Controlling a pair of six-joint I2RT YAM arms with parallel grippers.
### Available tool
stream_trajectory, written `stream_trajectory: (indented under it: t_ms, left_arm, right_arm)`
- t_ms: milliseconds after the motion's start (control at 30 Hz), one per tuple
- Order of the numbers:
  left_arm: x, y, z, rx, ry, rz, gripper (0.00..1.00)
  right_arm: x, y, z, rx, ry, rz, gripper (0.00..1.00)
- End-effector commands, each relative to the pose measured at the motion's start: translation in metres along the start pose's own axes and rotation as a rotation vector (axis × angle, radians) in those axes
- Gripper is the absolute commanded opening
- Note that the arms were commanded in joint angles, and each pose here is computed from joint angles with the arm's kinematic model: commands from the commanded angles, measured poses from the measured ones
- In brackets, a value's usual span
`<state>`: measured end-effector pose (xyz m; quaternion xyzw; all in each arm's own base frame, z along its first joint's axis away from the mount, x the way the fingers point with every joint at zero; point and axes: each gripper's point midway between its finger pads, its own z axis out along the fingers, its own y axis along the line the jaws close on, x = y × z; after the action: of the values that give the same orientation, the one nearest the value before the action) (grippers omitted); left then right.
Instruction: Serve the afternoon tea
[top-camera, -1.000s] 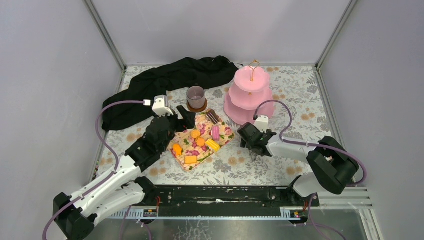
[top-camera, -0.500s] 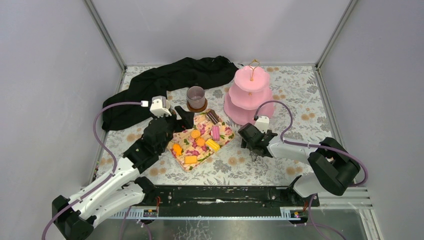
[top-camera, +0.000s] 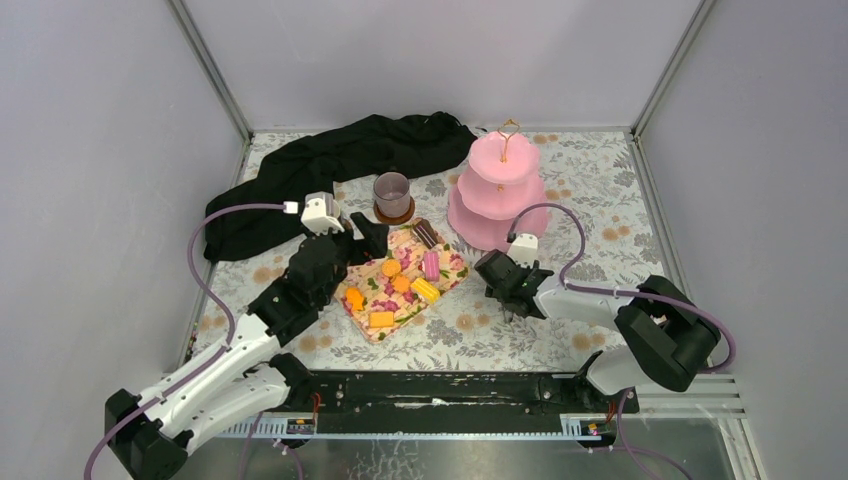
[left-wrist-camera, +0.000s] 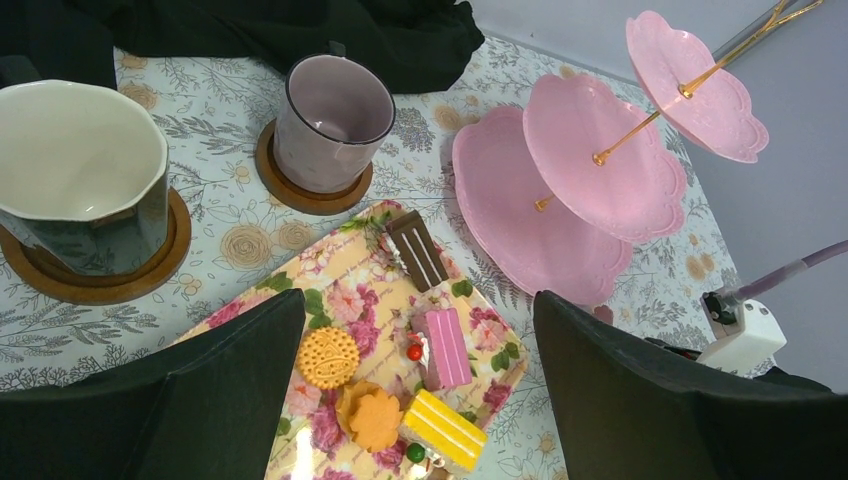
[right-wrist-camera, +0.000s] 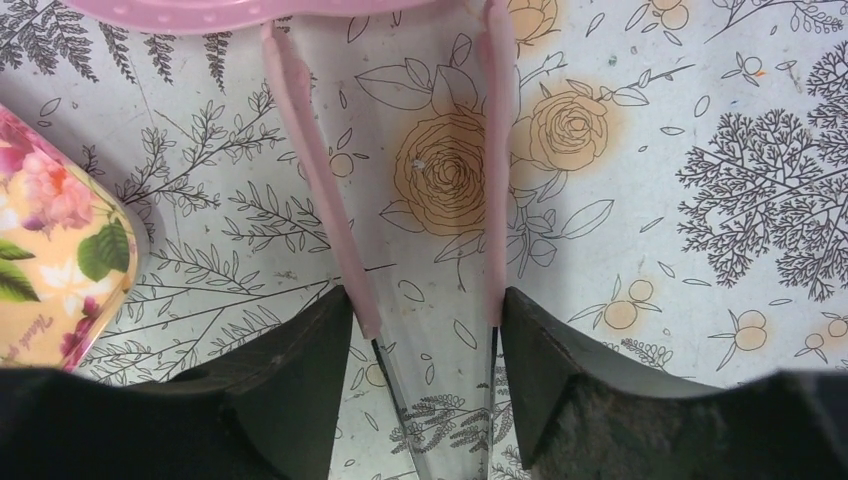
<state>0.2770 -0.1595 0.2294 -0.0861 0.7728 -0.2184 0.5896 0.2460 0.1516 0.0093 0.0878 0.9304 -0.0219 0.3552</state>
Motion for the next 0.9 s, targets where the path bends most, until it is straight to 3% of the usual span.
stream_trajectory:
  t_ms: [0,133,367,867]
  left_arm:
    - [-0.012,0.0,-0.002,0.002,-0.055,-0.022,0.91]
    - [-0.013,0.003,-0.003,-0.008,-0.063,-0.024,0.91]
    - [-0.013,0.006,-0.002,-0.023,-0.068,-0.025,0.91]
    - [-0.014,0.007,-0.002,-0.032,-0.074,-0.023,0.91]
  right_arm:
    - [0.038,-0.001,-0.003,-0.022,0.117,-0.005,0.58]
    - [0.034,0.007,-0.01,-0.043,0.108,-0.012,0.55]
    - [0.029,0.005,-0.022,-0.054,0.095,-0.016,0.38]
    - [0.019,0.022,-0.046,-0.106,0.07,-0.066,0.37]
